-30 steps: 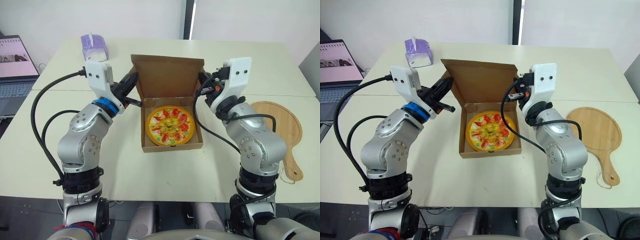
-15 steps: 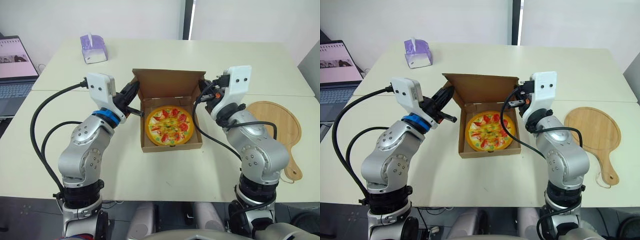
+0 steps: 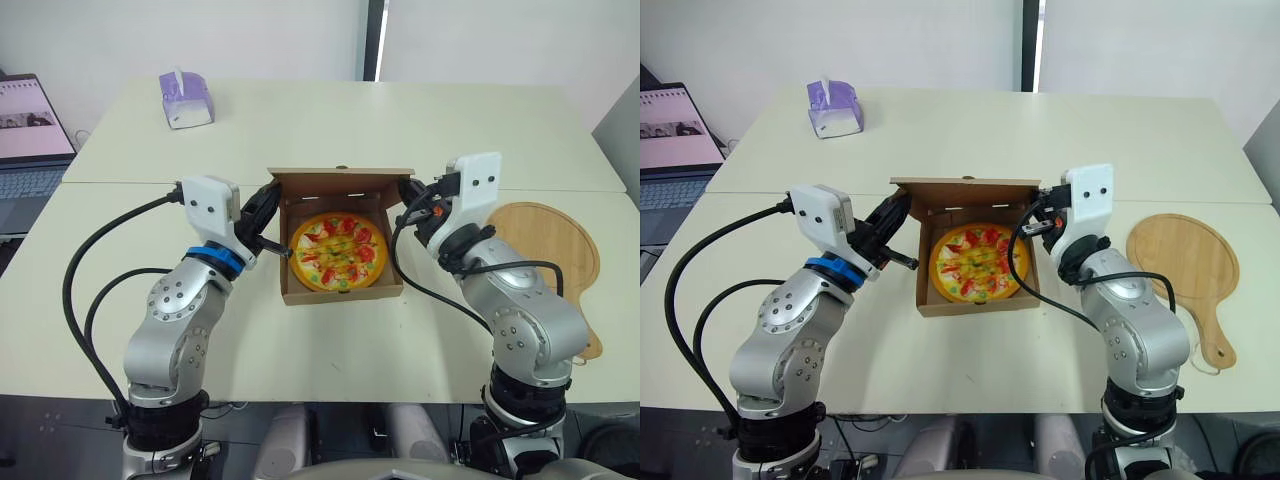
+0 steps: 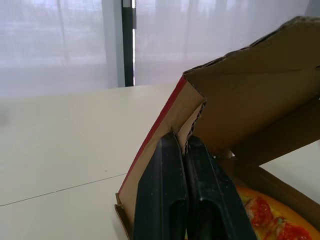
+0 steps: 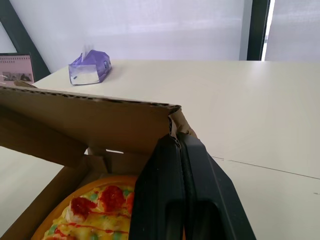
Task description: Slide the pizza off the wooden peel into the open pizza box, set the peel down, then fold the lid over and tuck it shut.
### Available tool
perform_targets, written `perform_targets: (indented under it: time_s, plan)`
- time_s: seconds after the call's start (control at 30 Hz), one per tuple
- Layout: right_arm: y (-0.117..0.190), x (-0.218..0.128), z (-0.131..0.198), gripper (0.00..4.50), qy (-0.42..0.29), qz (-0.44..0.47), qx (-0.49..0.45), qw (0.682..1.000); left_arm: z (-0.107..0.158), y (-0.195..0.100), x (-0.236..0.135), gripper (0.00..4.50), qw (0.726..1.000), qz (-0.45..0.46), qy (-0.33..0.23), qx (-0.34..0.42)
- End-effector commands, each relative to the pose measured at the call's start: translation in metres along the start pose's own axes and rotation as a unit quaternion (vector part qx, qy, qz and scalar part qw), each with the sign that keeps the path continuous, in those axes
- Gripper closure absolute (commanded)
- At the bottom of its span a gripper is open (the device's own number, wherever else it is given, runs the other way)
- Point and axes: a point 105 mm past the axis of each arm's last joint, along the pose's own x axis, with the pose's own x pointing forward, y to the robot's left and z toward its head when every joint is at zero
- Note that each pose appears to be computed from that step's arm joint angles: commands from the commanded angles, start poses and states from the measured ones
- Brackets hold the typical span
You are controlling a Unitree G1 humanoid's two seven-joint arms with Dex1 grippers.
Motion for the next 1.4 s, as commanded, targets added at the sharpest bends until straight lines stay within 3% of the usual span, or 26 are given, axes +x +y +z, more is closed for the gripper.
perform_targets:
  time_s: [0.03, 0.13, 0.27, 0.43, 0.67, 0.77, 0.9, 1.03, 1.17, 1.3, 1.4]
  plan:
    - [0.036, 0.001, -0.004, 4.49, 0.005, 0.09, 0.012, 0.996, 0.015, -0.025, -0.002, 4.31, 0.998, -0.032, -0.046, 0.026]
    - [0.036, 0.0, -0.007, 4.5, 0.007, 0.092, 0.012, 0.996, 0.009, -0.022, -0.009, 3.68, 0.998, -0.02, -0.041, 0.041]
    - [0.036, -0.001, -0.01, 4.5, 0.008, 0.101, 0.012, 0.995, 0.0, -0.011, -0.027, 2.35, 0.999, -0.016, -0.016, 0.038]
    - [0.036, -0.001, -0.014, 4.5, 0.008, 0.11, 0.012, 0.994, 0.003, 0.015, -0.048, 2.35, 0.998, -0.048, 0.026, 0.027]
    - [0.035, 0.0, -0.019, 4.5, 0.01, 0.115, 0.007, 0.993, 0.005, 0.037, -0.073, 2.35, 0.976, -0.167, 0.139, -0.028]
    - [0.035, 0.0, -0.022, 4.5, 0.012, 0.12, 0.003, 0.993, 0.02, 0.072, -0.073, 2.35, 0.974, -0.162, 0.158, -0.022]
    - [0.036, 0.0, -0.024, 4.5, 0.011, 0.128, -0.006, 0.992, 0.057, 0.11, -0.05, 3.24, 0.981, -0.15, 0.121, -0.019]
    - [0.038, 0.0, -0.026, 4.5, 0.009, 0.134, -0.017, 0.991, 0.076, 0.115, -0.02, 4.49, 0.982, -0.169, 0.083, -0.023]
    - [0.038, -0.001, -0.027, 4.5, 0.008, 0.137, -0.023, 0.99, 0.074, 0.103, 0.005, 4.49, 0.973, -0.215, 0.086, -0.022]
    - [0.043, -0.003, -0.03, 4.5, 0.012, 0.157, -0.025, 0.987, 0.048, 0.077, 0.014, 4.49, 0.943, -0.291, 0.16, -0.019]
    - [0.047, -0.005, -0.031, 4.5, 0.022, 0.185, -0.019, 0.982, 0.035, 0.074, 0.011, 4.49, 0.93, -0.31, 0.197, -0.004]
